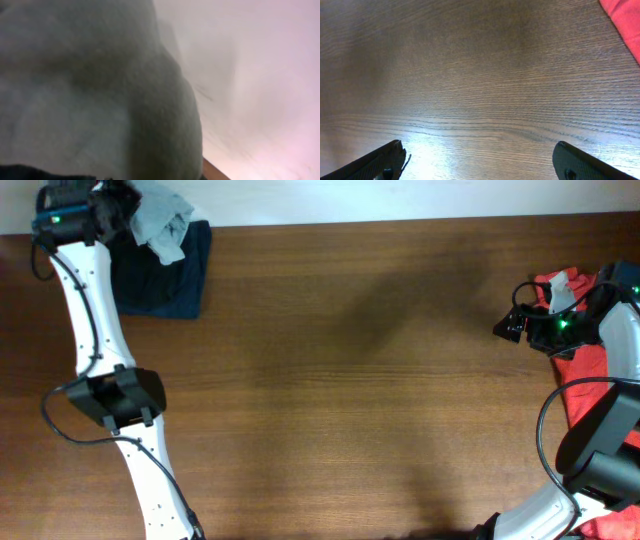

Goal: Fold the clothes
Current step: 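Carry the bundle with the left gripper to the navy garment at top left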

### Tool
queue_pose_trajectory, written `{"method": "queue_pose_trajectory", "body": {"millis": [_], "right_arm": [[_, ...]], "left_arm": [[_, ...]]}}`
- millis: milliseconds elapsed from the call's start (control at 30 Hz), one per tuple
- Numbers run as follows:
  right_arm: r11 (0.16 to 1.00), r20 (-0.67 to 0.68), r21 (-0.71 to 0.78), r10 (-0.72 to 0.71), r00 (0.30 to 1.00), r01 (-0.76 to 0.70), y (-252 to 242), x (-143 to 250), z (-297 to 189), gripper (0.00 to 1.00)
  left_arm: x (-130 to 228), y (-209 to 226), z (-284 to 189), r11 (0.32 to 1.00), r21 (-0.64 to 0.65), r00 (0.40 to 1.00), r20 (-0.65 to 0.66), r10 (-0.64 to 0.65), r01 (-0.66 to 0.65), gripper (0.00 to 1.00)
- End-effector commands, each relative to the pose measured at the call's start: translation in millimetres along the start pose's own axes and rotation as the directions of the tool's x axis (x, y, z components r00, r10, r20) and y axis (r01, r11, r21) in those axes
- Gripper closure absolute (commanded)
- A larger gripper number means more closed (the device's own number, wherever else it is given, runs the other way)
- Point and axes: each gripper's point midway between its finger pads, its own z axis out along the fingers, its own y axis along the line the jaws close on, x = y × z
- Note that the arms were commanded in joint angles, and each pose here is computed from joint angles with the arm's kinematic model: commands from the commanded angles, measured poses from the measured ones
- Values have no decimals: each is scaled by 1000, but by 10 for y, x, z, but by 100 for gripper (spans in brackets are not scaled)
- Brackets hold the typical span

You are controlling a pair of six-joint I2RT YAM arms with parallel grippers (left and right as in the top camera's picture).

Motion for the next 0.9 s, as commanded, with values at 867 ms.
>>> {"method": "queue_pose_trajectory", "body": {"millis": [867], "right_arm": [[1000,12,12,-14,1000,14,-2,-40,-50,2]], "left_arm": [[432,1253,176,949,-255,949,-203,-240,185,100]]}}
